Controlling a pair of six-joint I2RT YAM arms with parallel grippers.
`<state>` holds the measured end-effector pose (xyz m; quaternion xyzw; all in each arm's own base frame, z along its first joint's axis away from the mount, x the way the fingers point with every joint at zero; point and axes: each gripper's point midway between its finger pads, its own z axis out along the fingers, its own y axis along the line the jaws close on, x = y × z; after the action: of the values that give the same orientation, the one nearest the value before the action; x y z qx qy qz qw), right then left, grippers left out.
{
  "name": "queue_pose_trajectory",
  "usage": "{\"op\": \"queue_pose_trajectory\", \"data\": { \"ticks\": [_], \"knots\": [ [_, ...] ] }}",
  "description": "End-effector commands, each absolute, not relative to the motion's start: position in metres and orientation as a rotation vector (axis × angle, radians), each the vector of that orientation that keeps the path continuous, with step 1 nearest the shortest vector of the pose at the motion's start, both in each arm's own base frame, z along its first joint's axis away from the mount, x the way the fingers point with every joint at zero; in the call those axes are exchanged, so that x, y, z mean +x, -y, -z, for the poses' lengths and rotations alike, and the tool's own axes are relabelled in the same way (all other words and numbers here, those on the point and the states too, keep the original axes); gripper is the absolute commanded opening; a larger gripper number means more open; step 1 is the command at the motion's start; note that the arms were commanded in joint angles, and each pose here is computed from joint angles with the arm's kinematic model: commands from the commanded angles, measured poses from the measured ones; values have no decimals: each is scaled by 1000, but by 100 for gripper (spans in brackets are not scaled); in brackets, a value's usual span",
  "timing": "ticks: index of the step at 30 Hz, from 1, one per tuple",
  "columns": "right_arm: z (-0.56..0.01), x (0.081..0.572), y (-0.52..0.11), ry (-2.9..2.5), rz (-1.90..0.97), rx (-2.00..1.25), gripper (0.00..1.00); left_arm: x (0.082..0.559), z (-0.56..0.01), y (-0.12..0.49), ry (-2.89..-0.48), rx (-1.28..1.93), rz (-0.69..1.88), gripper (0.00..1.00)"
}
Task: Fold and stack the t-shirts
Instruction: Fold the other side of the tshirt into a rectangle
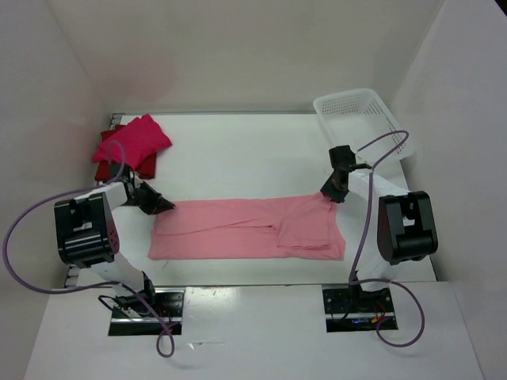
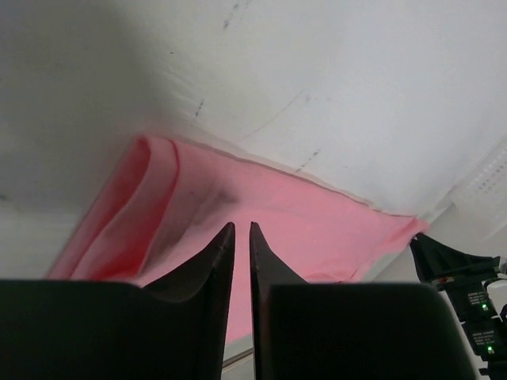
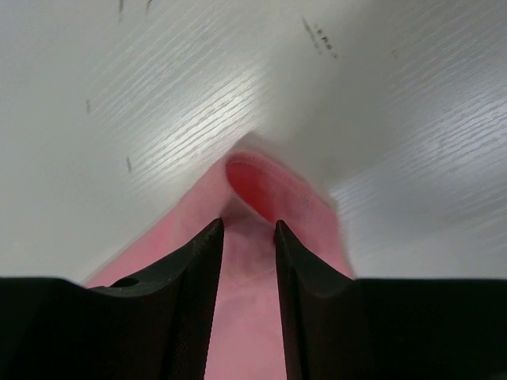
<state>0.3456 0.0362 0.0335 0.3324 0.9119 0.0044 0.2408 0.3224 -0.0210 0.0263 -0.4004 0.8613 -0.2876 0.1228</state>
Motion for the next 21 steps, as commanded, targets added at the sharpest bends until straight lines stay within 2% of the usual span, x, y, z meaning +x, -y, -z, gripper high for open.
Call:
{"op": "queue_pose_trajectory", "data": {
  "ticks": [1, 6, 7, 9, 10, 11, 13, 16, 21],
  "knots": [
    [-67, 353, -48, -2416, -89, 864, 39, 332, -61, 12, -2420, -1090, 842, 20],
    [-97, 346, -78, -2400, -173, 780, 39, 347, -114, 26, -2372, -885, 815, 23],
    [-96, 341, -93, -2420, -207, 770, 36, 343, -116, 46, -2407, -819, 825, 24],
    [-90, 326, -109, -2453, -270, 759, 26, 337, -110, 67, -2449, -755, 848, 24],
    [-85, 318, -120, -2489, -317, 754, 14, 325, -99, 84, -2505, -717, 853, 24],
    [-82, 311, -135, -2509, -359, 749, 7, 320, -86, 90, -2547, -717, 857, 24],
    [-72, 300, -149, -2543, -377, 738, 1, 306, -62, 98, -2609, -744, 863, 24],
    [-52, 285, -147, -2587, -347, 762, 1, 294, -33, 97, -2679, -826, 902, 20],
    [-29, 273, -143, -2640, -312, 785, 1, 291, -25, 70, -2652, -949, 859, 18]
  ]
}}
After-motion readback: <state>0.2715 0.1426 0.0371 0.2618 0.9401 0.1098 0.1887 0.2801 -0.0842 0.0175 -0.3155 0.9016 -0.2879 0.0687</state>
